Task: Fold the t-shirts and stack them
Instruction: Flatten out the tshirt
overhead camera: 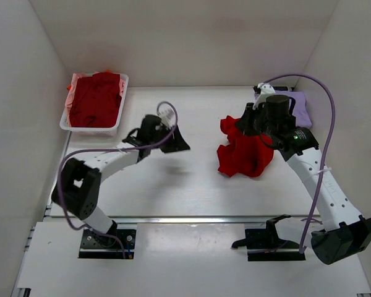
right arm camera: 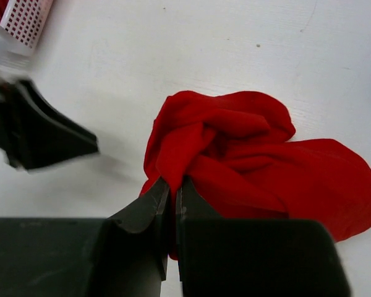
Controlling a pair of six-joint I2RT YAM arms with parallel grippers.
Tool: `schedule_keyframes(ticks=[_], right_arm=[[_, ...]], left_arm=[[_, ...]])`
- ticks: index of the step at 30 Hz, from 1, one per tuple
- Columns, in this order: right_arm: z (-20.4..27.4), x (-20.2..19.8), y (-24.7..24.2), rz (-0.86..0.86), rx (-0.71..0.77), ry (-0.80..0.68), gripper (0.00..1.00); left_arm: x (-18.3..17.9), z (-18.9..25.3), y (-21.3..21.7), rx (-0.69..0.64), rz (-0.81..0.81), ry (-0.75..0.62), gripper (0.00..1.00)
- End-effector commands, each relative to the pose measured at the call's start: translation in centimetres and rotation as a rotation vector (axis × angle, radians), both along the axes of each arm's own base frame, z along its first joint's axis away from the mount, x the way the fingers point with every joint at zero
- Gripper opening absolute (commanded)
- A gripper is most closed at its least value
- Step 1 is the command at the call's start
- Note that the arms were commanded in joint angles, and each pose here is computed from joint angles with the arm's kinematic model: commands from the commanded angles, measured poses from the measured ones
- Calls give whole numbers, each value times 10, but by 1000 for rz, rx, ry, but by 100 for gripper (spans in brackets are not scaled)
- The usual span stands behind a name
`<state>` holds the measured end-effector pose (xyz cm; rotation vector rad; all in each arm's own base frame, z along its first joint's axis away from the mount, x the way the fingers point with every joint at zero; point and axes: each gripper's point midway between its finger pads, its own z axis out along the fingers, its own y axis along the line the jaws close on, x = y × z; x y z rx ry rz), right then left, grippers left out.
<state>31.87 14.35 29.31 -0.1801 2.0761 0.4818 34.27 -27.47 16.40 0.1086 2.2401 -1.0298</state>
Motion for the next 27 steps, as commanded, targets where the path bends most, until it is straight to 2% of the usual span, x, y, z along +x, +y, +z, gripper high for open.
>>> schedule_keyframes(ticks=[1, 5, 11, 17, 20, 27], right_arm=[[10, 5, -8, -14, -1, -56, 0], [-6, 8, -16, -42, 6, -44, 0], [-25, 7, -26, -66, 18, -8, 0], [-28, 9, -39, -87, 17, -13, 0], [-30, 9, -41, -91, 19, -11, 0], [-36, 11, -46, -104, 20, -1, 0]], left_arm=[[-15, -5, -36, -125, -43, -1, 54], [-18, -32, -74, -161, -89, 99, 56], [-2, -33, -115, -312, -95, 153, 58], [14, -59, -152, -290, -83, 206, 55], [14, -67, -165, -301, -88, 227, 54], [5, -95, -199, -231, -138, 285, 51]])
